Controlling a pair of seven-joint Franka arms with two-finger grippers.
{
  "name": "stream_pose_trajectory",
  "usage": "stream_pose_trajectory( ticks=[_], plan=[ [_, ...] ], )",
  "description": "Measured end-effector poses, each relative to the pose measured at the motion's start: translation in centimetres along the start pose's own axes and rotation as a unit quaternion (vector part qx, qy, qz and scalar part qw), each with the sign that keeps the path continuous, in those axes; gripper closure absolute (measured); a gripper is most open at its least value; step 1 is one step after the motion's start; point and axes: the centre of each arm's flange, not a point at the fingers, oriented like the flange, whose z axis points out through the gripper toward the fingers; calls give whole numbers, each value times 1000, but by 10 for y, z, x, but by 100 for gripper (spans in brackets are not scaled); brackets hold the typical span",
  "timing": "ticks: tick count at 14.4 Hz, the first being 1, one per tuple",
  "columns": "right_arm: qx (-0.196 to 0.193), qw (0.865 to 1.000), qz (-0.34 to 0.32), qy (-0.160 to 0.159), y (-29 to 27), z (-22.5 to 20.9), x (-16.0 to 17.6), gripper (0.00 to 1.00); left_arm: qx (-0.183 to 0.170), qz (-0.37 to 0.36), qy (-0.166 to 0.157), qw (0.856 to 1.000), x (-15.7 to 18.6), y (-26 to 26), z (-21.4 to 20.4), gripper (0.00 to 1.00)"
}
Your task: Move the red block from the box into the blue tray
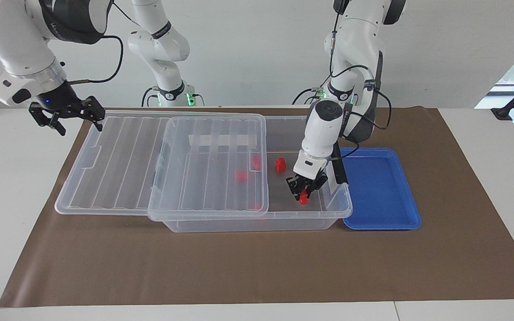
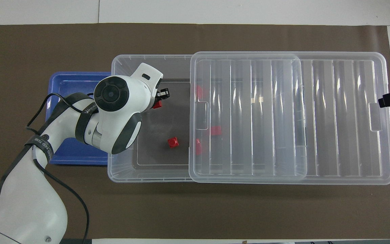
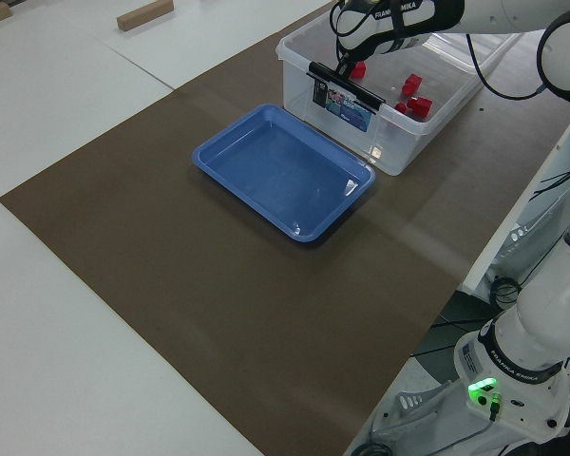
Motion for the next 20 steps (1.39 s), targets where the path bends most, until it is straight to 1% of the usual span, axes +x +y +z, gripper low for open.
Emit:
stream_pose_trajectory(
  ticks=[2, 3, 6, 7, 8, 9, 11, 12, 14, 16, 20],
  plan=[
    [-1, 1000, 2, 3, 4, 2, 0, 2, 2, -2, -1, 1000, 0, -3, -44, 66],
    [-3, 1000, -1, 10, 10, 4, -1, 7, 4, -3, -2, 1000, -1, -5, -64, 66],
    [-14, 999, -7, 35, 55, 27, -11, 41, 12, 7, -10, 1000, -7, -15, -113, 66],
    [-19, 999, -10, 42, 75, 37, -17, 51, 16, 15, -13, 1000, -7, -23, -124, 66],
    [-24, 998, -11, 49, 94, 47, -22, 63, 20, 25, -16, 999, -3, -33, -131, 66],
    [-26, 998, -8, 51, 109, 59, -27, 73, 25, 36, -20, 999, 3, -46, -136, 66],
    [-21, 999, 6, 41, 131, 85, -33, 93, 33, 54, -26, 998, 20, -79, -135, 66],
    [-17, 999, 12, 35, 139, 98, -33, 99, 38, 65, -30, 997, 29, -100, -131, 66],
    [-11, 1000, 15, 26, 146, 118, -29, 99, 45, 94, -39, 994, 43, -139, -121, 66],
    [-7, 1000, 17, 21, 144, 125, -25, 99, 47, 111, -40, 992, 50, -171, -109, 66],
    [-4, 1000, 17, 18, 133, 128, -21, 99, 47, 126, -31, 990, 47, -212, -61, 66]
  ],
)
